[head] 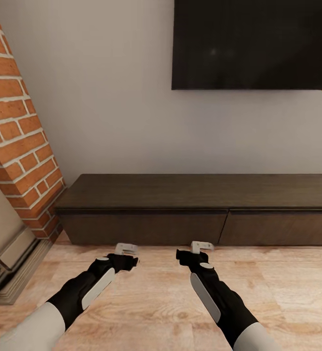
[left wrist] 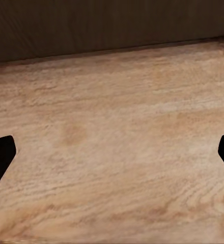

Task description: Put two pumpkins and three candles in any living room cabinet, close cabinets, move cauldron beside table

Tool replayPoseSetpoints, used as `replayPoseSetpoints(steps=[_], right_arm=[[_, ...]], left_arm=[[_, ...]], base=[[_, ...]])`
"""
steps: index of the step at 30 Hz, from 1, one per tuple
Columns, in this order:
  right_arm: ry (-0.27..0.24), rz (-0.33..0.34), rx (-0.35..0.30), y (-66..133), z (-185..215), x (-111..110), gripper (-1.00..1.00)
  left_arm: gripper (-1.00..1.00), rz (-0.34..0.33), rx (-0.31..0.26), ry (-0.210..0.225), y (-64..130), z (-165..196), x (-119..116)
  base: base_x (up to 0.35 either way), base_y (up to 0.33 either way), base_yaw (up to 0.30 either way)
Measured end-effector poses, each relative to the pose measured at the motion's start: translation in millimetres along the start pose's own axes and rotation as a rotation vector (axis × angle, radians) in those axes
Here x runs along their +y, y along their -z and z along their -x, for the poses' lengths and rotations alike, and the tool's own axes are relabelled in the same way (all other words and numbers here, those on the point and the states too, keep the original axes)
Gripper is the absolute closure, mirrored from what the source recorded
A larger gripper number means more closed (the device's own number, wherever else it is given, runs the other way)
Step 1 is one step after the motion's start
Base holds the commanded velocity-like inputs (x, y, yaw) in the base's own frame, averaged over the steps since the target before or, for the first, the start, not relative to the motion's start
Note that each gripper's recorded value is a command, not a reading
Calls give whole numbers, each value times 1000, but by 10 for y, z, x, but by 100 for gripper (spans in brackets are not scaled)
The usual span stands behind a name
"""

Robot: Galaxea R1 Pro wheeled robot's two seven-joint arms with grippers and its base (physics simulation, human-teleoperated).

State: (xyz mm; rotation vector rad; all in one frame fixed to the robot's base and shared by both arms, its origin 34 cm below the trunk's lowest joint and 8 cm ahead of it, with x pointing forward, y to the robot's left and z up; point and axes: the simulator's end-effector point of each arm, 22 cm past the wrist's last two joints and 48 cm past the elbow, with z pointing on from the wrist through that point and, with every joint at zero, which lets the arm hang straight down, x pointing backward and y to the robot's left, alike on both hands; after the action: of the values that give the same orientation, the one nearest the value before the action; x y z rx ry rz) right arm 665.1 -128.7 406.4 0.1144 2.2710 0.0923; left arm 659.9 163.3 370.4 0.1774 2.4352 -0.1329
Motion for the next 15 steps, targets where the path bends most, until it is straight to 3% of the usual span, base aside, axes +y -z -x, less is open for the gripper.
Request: replayPoseSetpoints(steps=[3, 6, 15], right_arm=[[11, 2, 9, 42, 22, 12, -100], [30, 8, 28, 96, 43, 36, -100], [40, 22, -7, 276, 316, 110, -100]], left_arm=[[-100, 21, 23, 52, 67, 93, 175], [-100, 29, 49, 75, 131, 122, 261], [-100, 33, 72, 78, 297, 215, 302]], base=[[0, 0, 0], [0, 0, 0], [0, 0, 0]])
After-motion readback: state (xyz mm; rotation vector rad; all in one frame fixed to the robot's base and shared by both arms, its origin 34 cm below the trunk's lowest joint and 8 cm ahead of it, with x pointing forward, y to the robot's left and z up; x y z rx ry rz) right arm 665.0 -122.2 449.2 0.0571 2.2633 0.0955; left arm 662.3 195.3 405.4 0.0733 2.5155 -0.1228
